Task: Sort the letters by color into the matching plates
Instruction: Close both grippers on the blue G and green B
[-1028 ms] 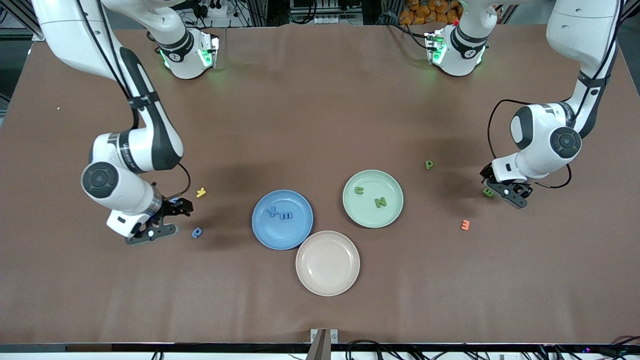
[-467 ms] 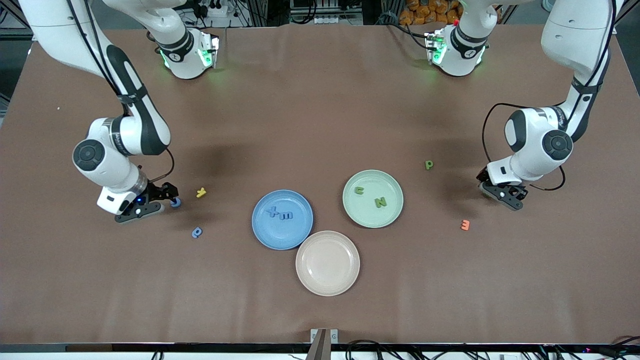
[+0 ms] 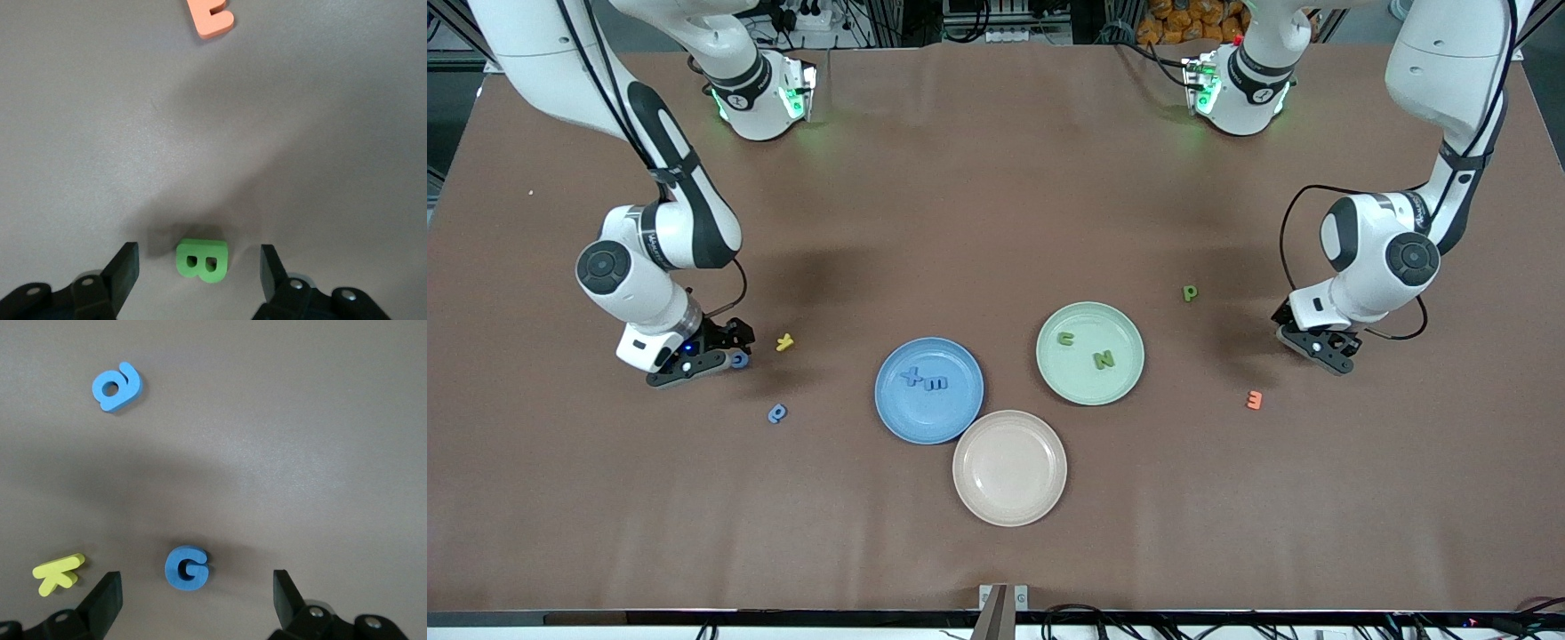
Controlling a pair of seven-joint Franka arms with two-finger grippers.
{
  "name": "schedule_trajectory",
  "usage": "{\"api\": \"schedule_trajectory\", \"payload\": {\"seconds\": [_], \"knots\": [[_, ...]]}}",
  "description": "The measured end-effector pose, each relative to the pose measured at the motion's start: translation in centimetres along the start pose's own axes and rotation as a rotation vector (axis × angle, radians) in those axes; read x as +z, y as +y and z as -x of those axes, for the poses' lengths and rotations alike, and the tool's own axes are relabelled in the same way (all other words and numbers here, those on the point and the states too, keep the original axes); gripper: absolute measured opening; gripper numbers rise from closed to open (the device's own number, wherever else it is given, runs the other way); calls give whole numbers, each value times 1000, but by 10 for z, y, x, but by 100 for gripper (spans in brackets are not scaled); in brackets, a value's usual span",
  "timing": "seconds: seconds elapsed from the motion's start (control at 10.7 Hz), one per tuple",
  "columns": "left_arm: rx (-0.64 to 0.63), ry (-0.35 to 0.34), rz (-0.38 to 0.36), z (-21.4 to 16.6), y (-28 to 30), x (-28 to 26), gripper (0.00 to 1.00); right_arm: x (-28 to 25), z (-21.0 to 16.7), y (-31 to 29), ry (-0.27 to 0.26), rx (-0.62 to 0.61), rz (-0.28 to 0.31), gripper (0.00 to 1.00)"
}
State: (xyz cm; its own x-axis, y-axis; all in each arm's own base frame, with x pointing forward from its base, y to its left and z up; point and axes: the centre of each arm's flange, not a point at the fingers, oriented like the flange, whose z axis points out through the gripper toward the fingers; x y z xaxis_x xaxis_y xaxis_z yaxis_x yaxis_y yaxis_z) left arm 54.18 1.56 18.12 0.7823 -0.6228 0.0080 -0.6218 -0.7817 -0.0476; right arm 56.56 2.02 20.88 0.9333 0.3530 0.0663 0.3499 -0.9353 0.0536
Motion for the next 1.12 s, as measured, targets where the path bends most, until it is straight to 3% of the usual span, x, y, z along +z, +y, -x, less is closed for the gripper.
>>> {"api": "schedule_trajectory", "payload": {"seconds": [0.56,0.75,0.84,0.93,1.03,1.12], "knots": [[4,1,-1,-1,3,4,75,21,3,-3,10,-3,1,100],[4,1,-1,-1,3,5,70,25,4,-4,8,-4,1,97],[4,0,-1,-1,3,5,60,28,4,-4,10,-4,1,95],[4,-1,0,-1,3,6,59,29,5,-4,9,-4,1,86],[5,0,0,-1,3,6,52,31,6,-4,8,-4,0,73],[6,1,-1,-2,3,5,48,32,7,-5,6,-5,0,71]]}}
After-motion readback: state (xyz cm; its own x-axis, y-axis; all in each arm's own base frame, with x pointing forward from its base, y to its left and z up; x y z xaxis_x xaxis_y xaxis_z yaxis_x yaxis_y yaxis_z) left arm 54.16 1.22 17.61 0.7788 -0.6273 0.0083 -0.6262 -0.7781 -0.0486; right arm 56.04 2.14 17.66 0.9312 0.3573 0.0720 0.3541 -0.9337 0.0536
